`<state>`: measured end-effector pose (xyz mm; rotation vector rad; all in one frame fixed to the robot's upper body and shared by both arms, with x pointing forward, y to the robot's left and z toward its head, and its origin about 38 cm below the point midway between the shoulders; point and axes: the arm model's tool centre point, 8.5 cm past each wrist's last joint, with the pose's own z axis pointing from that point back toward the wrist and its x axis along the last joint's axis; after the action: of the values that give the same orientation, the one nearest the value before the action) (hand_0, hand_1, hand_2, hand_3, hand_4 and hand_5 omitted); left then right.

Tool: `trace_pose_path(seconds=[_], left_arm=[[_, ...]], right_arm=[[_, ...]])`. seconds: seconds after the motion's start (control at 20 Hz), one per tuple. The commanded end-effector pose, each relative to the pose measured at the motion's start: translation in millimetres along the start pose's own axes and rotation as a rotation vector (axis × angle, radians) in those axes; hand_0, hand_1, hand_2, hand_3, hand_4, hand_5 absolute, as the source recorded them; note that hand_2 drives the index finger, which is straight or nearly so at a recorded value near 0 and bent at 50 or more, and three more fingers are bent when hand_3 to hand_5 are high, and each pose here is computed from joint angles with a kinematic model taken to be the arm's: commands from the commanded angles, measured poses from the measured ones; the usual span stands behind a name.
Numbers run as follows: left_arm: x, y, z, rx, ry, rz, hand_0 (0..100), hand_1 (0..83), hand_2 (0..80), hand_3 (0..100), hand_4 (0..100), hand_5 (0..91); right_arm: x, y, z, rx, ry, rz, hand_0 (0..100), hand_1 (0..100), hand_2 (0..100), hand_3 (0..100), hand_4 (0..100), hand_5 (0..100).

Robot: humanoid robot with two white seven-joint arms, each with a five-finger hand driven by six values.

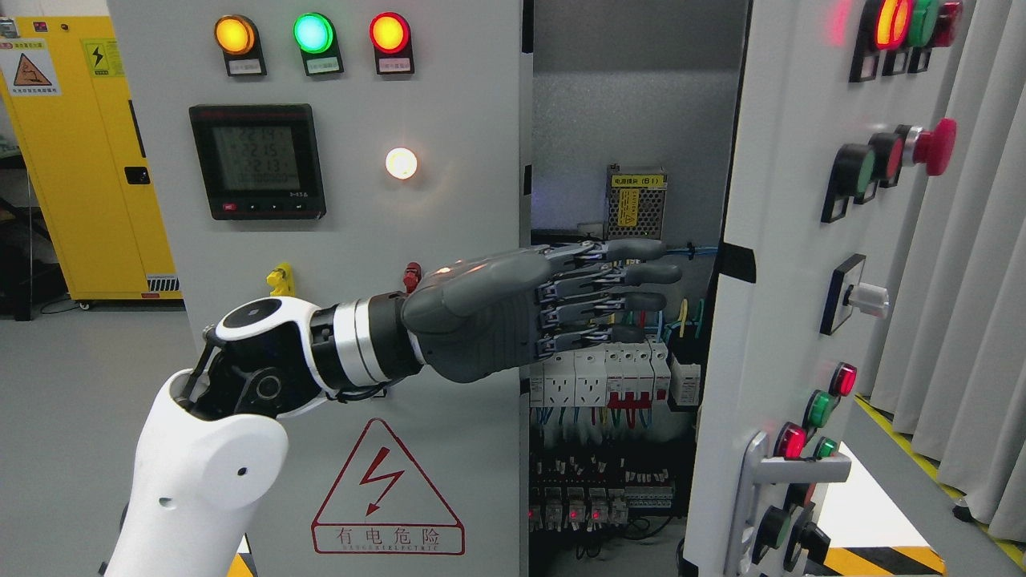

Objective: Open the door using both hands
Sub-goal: 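Reach the left hand into the gap behind the push-button door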

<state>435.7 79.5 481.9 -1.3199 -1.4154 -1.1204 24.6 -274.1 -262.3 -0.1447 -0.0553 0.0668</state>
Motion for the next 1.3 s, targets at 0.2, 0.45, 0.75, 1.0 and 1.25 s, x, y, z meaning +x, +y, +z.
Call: trace_pose_path(seconds=[0.2, 0.45, 0.75, 1.0, 1.25], left_arm=[[-19.9, -0.3, -65.0, -0.099, 0.001, 0.129, 12, 55.6, 0.0, 0, 0, 0.0], [-26.2, 0.3, -67.0, -0.096, 0.014, 0.135, 12, 55.6, 0.0, 0, 0, 0.0], [-34.3, -8.5, -83.7, -0.135, 0.015, 0.153, 12, 55.6, 0.0, 0, 0, 0.0], [-39.5, -20.6, -104.8, -0.182, 0.014, 0.161, 12, 55.6, 0.0, 0, 0, 0.0], [-38.6, -29.4, -117.3, -0.214, 0.002, 0.164, 12, 55.6, 0.0, 0, 0, 0.0]], right_arm=[[-18.9, -0.7, 0.6, -0.001, 0.029, 0.002, 0, 50, 4, 0, 0, 0], [-18.9, 0.2, 0.6, 0.001, 0.029, 0.002, 0, 50, 4, 0, 0, 0], [-18.8, 1.2, 0.7, 0.002, 0.029, 0.002, 0, 50, 4, 0, 0, 0], [-18.8, 1.2, 0.7, 0.002, 0.029, 0.001, 0, 50, 4, 0, 0, 0], [-19.8, 1.3, 0.7, 0.002, 0.03, 0.002, 0, 50, 4, 0, 0, 0]])
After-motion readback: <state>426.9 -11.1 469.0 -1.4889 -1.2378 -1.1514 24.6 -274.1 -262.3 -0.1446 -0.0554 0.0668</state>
